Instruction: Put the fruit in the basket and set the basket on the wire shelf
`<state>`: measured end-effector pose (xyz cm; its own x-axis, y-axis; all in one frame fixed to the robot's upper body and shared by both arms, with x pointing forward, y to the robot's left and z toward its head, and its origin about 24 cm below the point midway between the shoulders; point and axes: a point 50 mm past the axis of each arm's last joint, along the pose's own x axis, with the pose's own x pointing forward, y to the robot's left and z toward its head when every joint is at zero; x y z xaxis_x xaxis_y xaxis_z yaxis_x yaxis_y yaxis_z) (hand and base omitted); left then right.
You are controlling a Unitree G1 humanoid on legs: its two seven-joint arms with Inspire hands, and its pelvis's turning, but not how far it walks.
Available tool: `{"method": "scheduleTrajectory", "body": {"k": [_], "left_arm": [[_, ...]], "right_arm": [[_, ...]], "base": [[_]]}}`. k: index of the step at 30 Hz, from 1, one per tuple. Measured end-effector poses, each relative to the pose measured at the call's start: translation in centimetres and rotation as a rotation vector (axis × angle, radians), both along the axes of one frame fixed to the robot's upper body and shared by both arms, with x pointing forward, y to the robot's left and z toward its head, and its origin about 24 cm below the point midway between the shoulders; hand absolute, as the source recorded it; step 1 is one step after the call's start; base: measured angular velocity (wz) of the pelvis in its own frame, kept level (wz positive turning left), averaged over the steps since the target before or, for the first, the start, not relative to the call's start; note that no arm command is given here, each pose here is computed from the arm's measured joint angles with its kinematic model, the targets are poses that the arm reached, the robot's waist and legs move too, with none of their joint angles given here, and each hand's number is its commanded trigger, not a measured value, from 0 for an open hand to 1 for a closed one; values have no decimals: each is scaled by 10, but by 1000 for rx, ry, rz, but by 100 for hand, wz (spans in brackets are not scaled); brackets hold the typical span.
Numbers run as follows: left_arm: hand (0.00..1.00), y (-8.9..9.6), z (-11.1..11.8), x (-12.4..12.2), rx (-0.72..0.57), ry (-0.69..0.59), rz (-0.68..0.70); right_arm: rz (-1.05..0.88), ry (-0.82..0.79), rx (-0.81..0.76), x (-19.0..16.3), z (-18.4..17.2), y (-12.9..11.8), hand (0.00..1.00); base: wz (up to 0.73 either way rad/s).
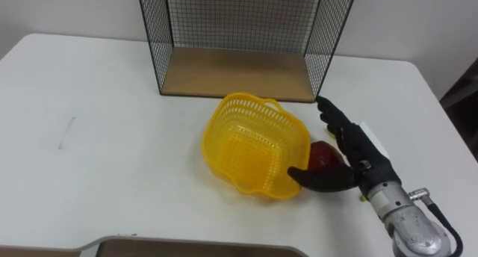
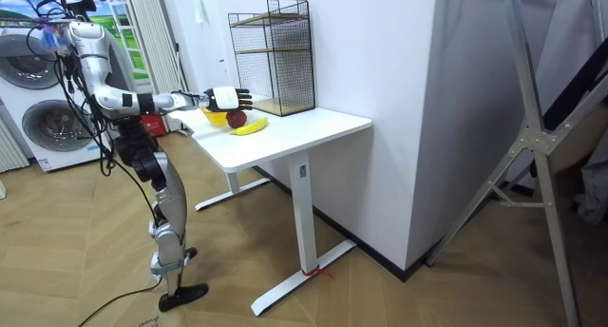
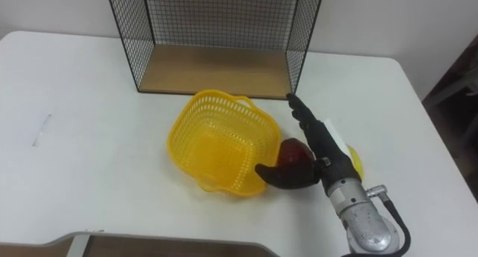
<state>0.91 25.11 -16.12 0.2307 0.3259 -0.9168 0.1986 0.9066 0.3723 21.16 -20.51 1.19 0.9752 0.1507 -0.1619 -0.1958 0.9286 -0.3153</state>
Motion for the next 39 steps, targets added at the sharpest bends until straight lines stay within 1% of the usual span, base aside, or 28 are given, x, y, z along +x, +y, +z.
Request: {"method": "scheduleTrajectory", "body": {"k": [4,8,9,12,16,19,23,30,39], "left_arm": [[0,-3,-1,4,-7,2,-31],[0,-3,-1,5,-5,0,-35],[0,-3,-1,2,-5,6,-33],[0,-1,0,2,-2,5,-34],[0,-2,0,5,-4,-9,-37],[0,-2,0,4,-5,-9,-37],[0,-1,0,3,-4,-10,-33],[0,-1,0,2,-3,-8,-26],[0,-1,0,2,-3,-8,-25]], "right_arm": [[6,4,25,0,-1,3,0],[3,7,64,0,-1,4,0],[-2,7,90,0,-1,3,0],[-14,7,140,0,0,3,0],[-25,13,243,0,0,2,0],[-16,16,278,0,0,2,0],[-6,18,291,0,0,2,0],[-7,16,358,0,1,0,0],[3,29,364,-1,-1,0,0]], "base": [[0],[0],[0],[0],[0],[0],[0],[0],[0]]}}
